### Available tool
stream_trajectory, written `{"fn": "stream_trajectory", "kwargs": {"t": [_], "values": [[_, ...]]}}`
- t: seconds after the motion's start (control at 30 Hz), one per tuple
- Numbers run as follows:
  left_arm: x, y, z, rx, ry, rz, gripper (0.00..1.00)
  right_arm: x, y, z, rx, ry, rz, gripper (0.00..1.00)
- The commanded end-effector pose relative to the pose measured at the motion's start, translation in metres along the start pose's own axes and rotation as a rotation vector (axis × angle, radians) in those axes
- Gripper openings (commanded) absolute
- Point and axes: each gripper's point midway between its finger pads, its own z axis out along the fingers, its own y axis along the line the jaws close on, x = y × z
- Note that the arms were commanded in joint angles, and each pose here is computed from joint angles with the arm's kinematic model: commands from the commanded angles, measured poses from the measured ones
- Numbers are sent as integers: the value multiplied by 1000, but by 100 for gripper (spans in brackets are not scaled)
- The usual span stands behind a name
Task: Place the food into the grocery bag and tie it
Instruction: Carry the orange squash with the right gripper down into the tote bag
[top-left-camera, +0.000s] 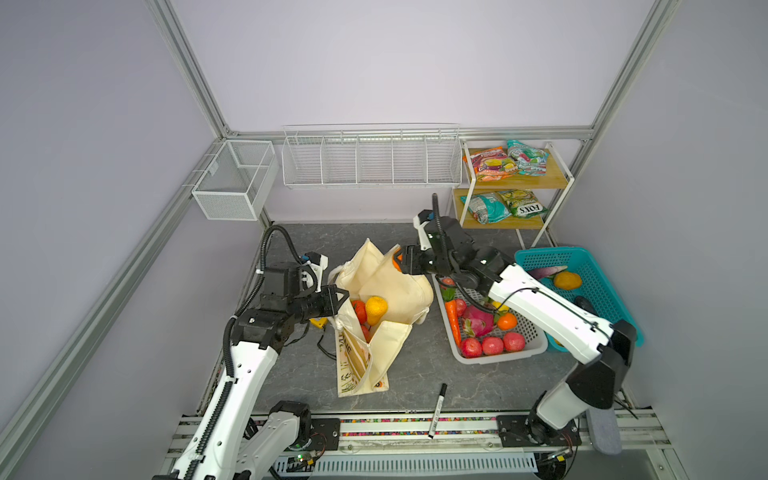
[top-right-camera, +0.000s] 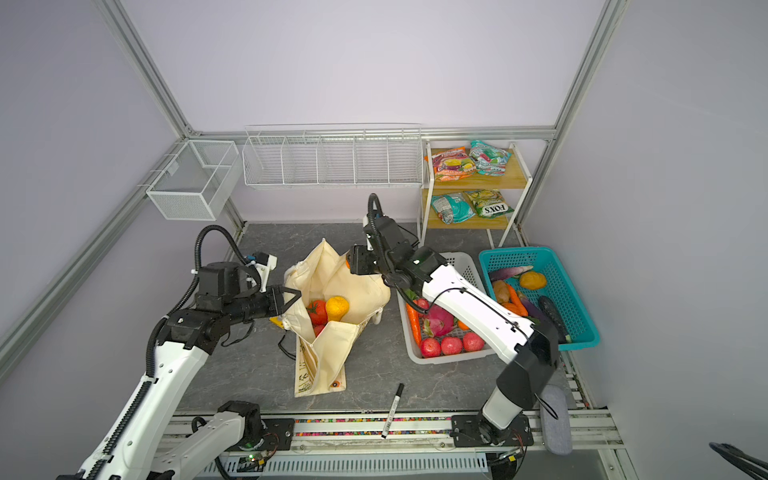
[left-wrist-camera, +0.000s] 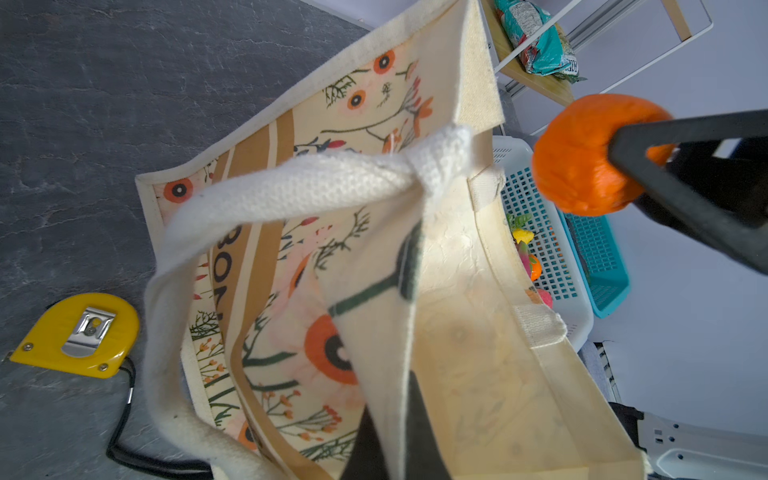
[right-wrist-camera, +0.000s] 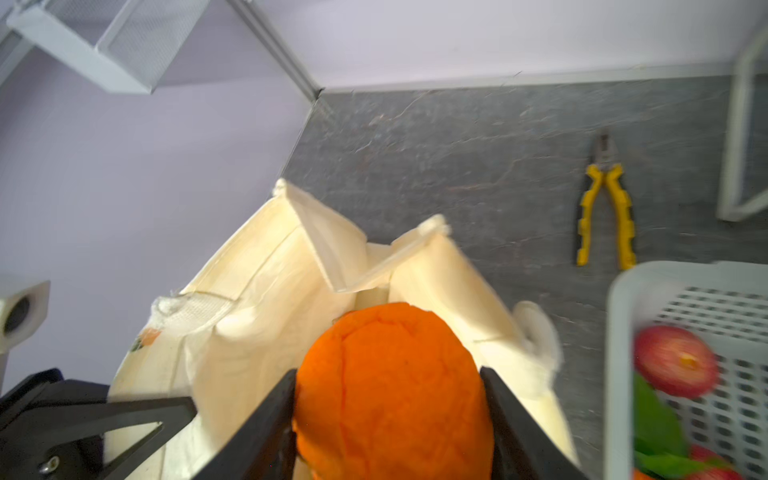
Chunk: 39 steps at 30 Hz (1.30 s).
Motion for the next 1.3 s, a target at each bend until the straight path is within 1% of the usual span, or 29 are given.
{"fn": "stream_trajectory", "kwargs": {"t": [0.0,0.1,0.23,0.47,0.73,1.27], "values": [[-10,-13,-8,42,-30,31,0,10,36,15,-128,56,-51,57],[-12,-14,-8,49,-36,27,0,30,48,35,-158,114,-64,56],[-14,-16,-6,61,-39,24,0,57,48,57,-164,186,-72,57],[-18,-22,-6,97,-51,17,0,97,56,75,-234,283,-75,57],[-21,-25,-6,113,-59,13,0,119,50,83,-249,337,-90,57],[-17,-20,-1,104,-55,13,0,157,41,110,-198,433,-110,58]]}}
